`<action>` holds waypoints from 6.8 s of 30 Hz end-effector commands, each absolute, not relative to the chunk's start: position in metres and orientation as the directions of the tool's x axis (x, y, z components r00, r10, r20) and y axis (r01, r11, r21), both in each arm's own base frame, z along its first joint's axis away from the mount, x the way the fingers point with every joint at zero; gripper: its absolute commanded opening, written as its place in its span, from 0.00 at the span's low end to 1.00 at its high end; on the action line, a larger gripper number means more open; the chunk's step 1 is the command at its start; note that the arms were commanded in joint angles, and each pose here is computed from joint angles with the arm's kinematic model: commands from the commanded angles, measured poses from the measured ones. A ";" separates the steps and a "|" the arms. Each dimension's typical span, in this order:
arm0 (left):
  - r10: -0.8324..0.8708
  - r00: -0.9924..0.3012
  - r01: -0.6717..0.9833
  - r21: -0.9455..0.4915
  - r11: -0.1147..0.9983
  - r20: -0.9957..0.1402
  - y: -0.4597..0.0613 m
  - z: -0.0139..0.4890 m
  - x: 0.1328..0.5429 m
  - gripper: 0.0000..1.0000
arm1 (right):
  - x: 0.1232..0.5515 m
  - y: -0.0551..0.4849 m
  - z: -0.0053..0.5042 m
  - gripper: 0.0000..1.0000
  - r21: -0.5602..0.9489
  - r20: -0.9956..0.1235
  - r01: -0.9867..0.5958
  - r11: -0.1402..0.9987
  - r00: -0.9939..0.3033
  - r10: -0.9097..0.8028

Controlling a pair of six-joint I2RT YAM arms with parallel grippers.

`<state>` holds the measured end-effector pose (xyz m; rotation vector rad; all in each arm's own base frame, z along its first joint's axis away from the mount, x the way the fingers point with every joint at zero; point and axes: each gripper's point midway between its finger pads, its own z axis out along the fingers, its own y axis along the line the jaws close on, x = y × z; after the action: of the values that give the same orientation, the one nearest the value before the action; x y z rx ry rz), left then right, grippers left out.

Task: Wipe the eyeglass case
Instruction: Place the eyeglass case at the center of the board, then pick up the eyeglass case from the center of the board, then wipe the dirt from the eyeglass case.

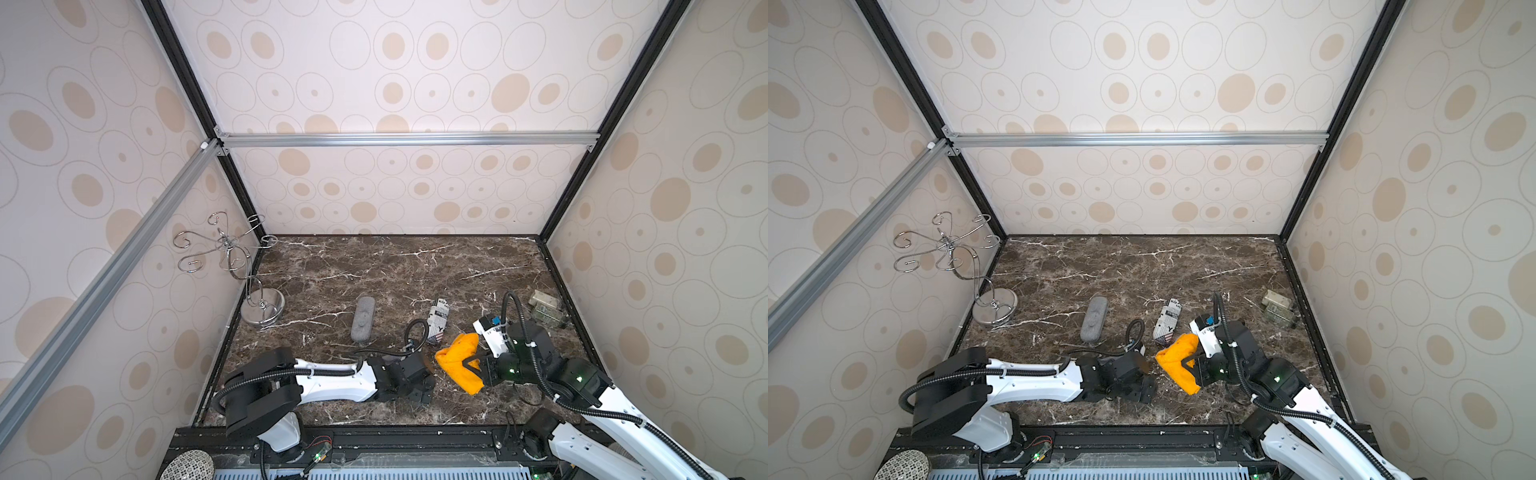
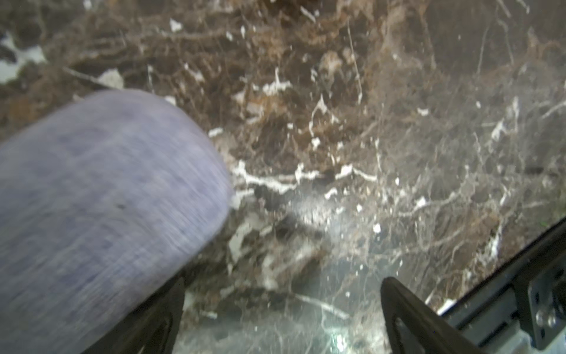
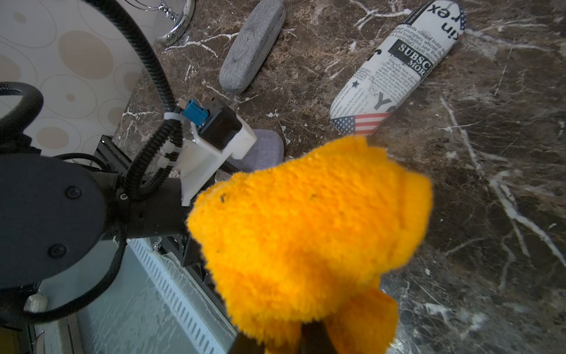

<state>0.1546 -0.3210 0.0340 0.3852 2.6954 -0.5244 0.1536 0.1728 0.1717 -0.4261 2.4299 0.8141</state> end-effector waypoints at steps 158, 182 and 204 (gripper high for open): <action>0.284 -0.411 0.755 -0.149 0.639 -0.866 -0.331 0.139 0.144 0.49 | 0.196 0.233 0.130 0.00 0.364 -0.396 -0.339 0.868 -0.899 -0.186; 0.260 -0.426 0.768 -0.195 0.609 -0.867 -0.330 0.147 0.140 0.48 | 0.194 0.201 0.132 0.00 0.332 -0.395 -0.277 0.902 -0.909 -0.134; -0.004 -0.772 0.601 -0.733 0.318 -0.635 -0.336 0.190 0.167 0.48 | 0.155 0.213 0.211 0.00 0.500 -0.596 -0.515 0.696 -0.788 -0.155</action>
<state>0.1682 -0.3243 0.1545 0.5556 2.1445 -1.2837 0.1688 0.1894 0.2049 -0.3994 2.4227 0.7612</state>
